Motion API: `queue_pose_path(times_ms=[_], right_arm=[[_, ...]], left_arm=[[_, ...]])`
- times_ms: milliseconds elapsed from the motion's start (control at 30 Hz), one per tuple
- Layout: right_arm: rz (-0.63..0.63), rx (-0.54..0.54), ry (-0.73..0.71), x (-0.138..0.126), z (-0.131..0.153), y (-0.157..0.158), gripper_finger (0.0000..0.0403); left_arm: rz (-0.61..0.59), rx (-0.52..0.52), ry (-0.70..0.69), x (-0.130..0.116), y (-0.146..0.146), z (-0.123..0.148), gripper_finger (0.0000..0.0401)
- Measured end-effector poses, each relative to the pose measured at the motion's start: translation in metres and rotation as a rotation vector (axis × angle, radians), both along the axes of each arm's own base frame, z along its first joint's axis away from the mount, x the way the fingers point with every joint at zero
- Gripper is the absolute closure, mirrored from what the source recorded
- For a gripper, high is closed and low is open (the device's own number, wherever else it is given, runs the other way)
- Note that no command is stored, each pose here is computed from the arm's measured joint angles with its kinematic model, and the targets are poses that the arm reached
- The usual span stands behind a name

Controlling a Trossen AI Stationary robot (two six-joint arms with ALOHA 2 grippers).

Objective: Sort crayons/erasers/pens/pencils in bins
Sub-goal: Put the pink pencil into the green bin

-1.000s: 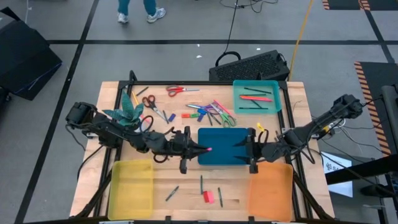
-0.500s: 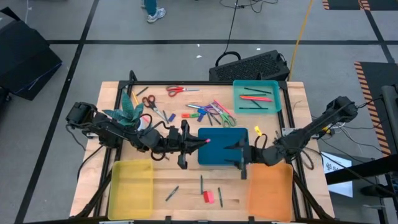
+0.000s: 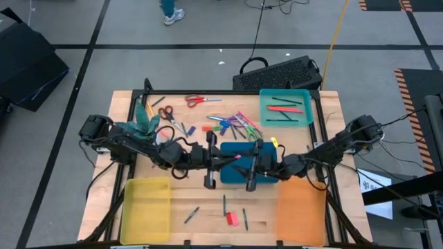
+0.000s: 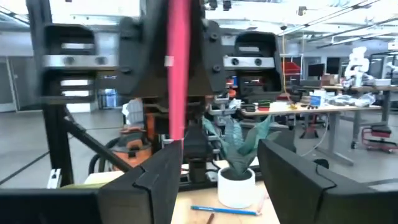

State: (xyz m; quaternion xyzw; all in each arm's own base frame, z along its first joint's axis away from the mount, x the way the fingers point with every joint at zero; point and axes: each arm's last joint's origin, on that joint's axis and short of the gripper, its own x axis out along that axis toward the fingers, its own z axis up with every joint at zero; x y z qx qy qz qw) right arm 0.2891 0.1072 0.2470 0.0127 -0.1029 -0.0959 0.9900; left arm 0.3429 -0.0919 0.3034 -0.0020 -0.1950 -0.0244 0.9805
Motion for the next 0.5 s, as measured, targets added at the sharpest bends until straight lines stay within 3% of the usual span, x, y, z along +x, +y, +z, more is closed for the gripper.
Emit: queue_pose_path(times_ms=[233,500], right_arm=[[0.137,-0.051,-0.060,0.001,0.016,0.000,0.0200],[0.146,-0.059,-0.058,-0.006,0.028,-0.002,0.0200]], left_arm=[[-0.046,-0.006,-0.017,0.020,0.000,0.003,0.0382],[-0.062,0.007,-0.034,0.026,0.004,0.006,0.0387]])
